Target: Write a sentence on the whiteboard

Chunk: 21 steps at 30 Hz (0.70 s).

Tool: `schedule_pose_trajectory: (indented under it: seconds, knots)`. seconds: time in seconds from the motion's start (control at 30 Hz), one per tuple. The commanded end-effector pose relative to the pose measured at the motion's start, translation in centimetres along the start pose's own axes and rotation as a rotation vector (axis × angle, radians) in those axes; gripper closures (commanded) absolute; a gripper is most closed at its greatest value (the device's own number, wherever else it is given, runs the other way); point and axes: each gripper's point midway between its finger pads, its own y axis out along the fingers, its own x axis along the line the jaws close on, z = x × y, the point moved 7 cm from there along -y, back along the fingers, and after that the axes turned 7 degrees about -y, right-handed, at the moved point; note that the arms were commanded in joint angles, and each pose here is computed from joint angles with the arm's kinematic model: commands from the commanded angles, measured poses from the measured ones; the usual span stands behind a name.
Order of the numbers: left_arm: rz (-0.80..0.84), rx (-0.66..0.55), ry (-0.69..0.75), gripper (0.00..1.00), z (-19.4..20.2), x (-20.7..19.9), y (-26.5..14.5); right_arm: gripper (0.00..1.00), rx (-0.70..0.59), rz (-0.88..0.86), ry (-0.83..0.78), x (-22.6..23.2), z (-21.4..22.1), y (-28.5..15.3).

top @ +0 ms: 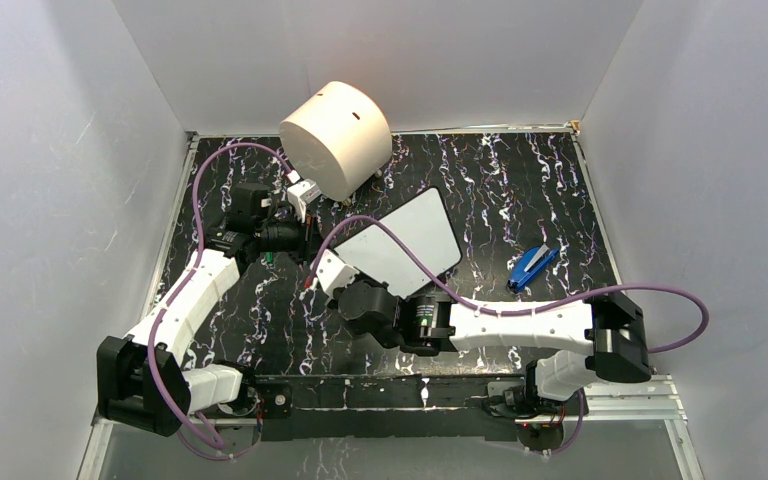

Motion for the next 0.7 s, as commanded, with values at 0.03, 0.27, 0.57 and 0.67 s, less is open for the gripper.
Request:
schedule_pose_trajectory:
  seconds: [0.03,0.27,0.57,0.67]
  knots:
    - [-0.045,0.038,-0.004,1.00,0.74,0.77,0.20,1.00,-0.016,0.049,0.039,-0.61,-0.26,0.48]
    - [-0.043,0.039,-0.004,1.00,0.73,0.74,0.23,1.00,-0.023,0.045,0.040,-0.66,-0.31,0.77]
    - [-0.043,0.040,-0.004,1.00,0.70,0.81,0.25,1.00,-0.019,0.025,0.046,-0.20,-0.03,0.99]
    - [-0.042,0.039,-0.003,1.00,0.74,0.78,0.22,1.00,-0.013,0.031,0.042,-0.18,0.05,1.13]
